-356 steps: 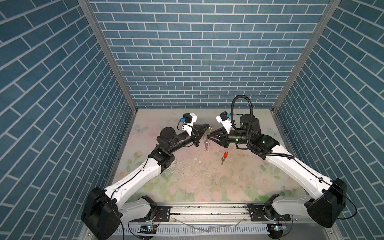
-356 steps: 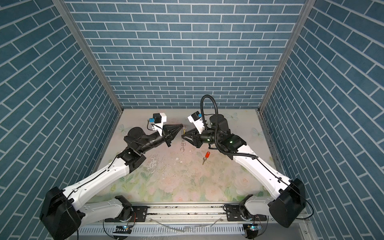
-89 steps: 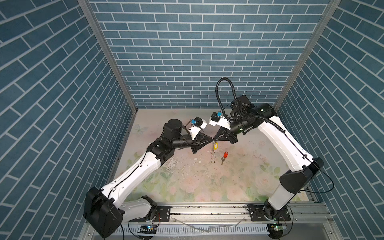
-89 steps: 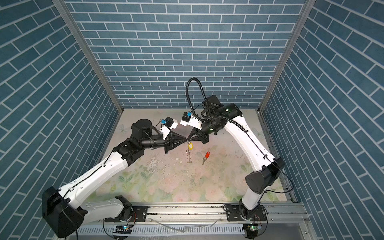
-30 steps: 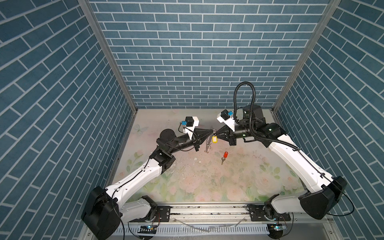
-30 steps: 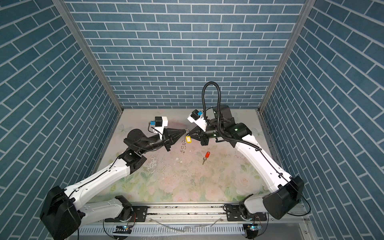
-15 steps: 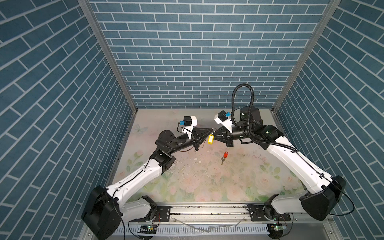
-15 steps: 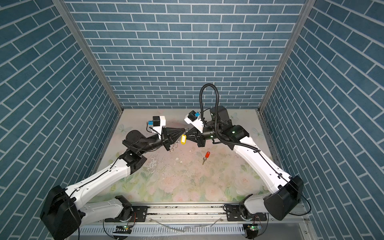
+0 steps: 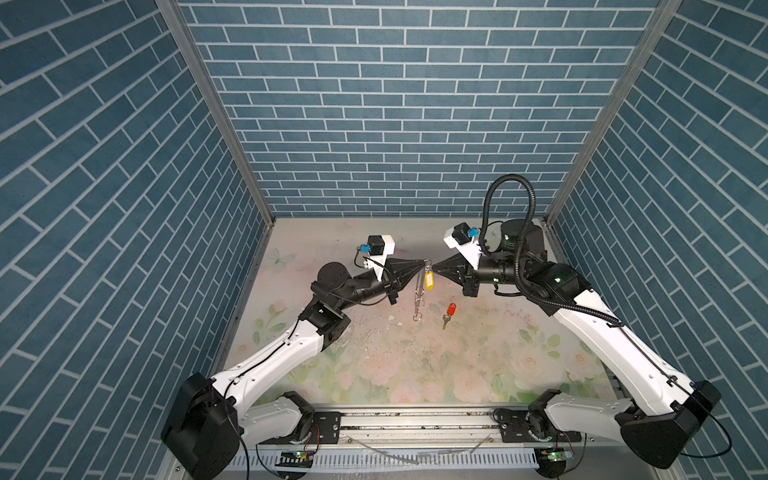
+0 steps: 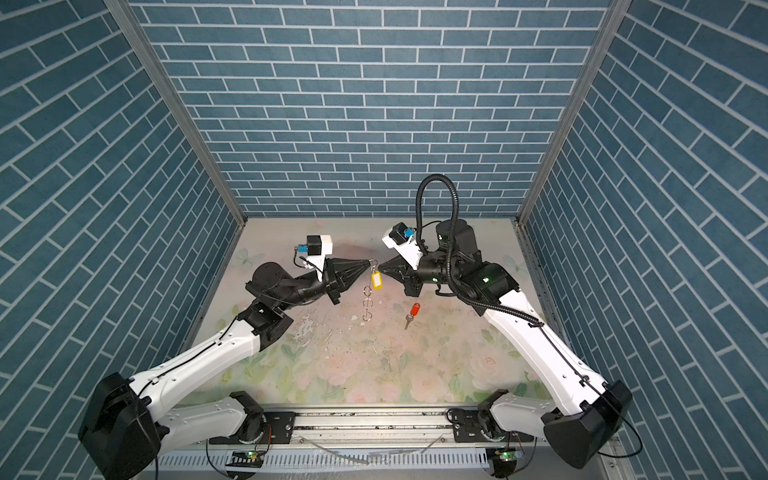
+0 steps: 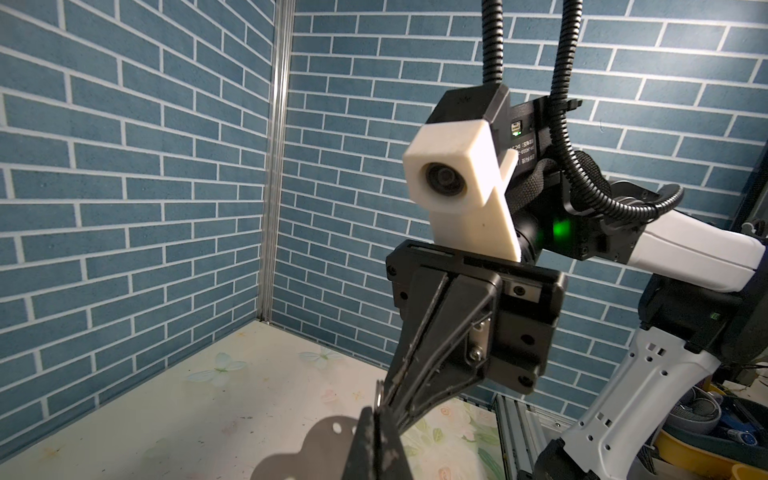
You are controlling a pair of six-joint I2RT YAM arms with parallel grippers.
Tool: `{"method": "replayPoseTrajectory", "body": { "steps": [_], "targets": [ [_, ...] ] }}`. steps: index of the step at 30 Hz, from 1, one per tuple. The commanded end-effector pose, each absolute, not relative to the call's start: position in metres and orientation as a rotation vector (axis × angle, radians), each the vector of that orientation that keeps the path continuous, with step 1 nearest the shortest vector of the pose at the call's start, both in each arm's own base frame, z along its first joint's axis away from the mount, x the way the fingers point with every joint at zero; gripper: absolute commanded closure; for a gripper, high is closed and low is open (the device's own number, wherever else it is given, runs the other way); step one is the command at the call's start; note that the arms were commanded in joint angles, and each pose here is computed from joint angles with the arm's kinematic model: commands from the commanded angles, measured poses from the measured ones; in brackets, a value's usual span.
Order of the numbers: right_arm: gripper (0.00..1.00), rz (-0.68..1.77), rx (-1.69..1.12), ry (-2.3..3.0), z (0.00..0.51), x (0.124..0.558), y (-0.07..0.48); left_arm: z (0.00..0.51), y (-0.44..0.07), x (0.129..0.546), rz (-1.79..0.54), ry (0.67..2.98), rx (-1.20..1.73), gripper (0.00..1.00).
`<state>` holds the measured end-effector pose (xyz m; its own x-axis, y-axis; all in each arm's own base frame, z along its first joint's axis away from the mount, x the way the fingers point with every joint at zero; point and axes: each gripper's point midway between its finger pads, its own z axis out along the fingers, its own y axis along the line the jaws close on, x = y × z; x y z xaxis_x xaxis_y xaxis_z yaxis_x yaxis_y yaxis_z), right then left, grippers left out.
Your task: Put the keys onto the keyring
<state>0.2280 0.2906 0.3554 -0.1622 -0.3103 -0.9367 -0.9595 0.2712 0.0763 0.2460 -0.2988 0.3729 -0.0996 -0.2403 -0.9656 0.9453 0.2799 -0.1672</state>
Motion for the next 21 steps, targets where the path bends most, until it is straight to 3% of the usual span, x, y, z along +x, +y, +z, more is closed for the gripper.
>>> {"method": "replayPoseTrajectory", "body": {
  "steps": [1, 9, 21],
  "targets": [
    [0.97, 0.901, -1.12, 1.688, 0.354, 0.232, 0.283, 0.381, -0.295, 0.24, -1.154, 1.226, 0.768, 1.0],
    [0.86, 0.906, -1.106, 1.704, 0.349, 0.235, 0.284, 0.385, -0.295, 0.241, -1.147, 1.219, 0.768, 1.0],
    [0.8, 0.949, -1.127, 1.726, 0.34, 0.229, 0.285, 0.383, -0.29, 0.254, -1.087, 1.259, 0.711, 1.0]
  ]
}}
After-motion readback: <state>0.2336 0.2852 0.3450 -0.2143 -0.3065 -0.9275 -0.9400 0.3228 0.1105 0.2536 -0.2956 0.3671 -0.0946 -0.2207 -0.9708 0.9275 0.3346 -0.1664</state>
